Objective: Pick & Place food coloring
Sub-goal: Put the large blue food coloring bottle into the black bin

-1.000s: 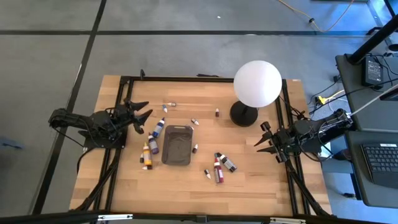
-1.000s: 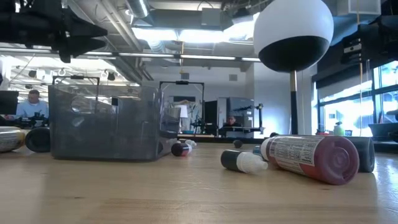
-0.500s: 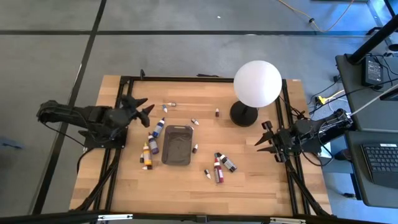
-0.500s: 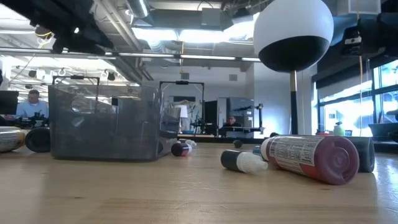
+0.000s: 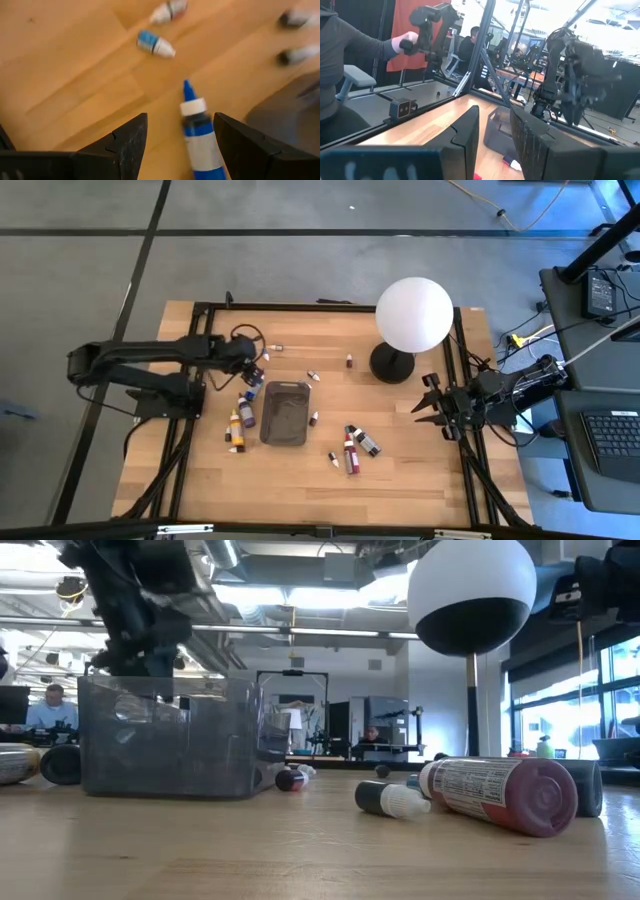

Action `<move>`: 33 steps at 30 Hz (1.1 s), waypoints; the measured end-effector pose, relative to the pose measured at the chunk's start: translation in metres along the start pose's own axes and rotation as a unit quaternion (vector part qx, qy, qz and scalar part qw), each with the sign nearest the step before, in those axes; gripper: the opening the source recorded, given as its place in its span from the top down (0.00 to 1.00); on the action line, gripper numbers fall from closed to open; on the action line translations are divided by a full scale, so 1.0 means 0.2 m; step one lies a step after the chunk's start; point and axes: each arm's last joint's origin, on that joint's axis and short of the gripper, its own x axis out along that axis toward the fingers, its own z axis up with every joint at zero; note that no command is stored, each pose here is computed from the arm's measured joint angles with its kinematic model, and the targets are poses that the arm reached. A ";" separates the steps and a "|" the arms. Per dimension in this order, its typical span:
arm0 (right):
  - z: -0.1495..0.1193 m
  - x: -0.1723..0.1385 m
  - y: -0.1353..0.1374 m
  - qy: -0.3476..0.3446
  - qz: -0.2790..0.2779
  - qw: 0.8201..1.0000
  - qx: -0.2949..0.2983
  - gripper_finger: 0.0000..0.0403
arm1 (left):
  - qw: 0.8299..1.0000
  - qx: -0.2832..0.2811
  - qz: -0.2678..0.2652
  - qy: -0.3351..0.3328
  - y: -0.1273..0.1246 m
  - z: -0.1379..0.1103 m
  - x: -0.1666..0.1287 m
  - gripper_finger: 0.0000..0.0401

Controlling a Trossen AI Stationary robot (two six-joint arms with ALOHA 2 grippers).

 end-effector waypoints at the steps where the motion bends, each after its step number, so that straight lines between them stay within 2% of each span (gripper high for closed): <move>1: 0.00 0.00 0.00 -0.002 0.000 1.000 0.000 0.72 | 1.000 0.008 0.006 0.008 0.00 0.01 0.03 0.44; 8: 0.00 0.00 0.00 -0.002 0.000 1.000 0.000 0.72 | 0.998 0.034 -0.014 0.044 -0.07 0.06 0.19 0.44; 17: 0.00 0.00 0.00 -0.002 0.000 1.000 0.000 0.72 | 0.995 0.048 0.025 0.084 -0.09 0.04 0.34 0.44; 21: 0.00 0.00 0.00 -0.001 0.000 1.000 0.000 0.72 | 0.996 0.054 0.012 0.075 -0.11 0.06 0.37 0.44; 24: 0.00 0.00 0.00 -0.001 0.000 1.000 0.000 0.72 | 0.994 0.053 0.000 0.093 -0.12 0.05 0.40 0.44; 33: 0.00 0.00 0.00 0.000 0.000 1.000 0.000 0.72 | 0.991 0.057 0.003 0.120 -0.12 0.03 0.44 0.46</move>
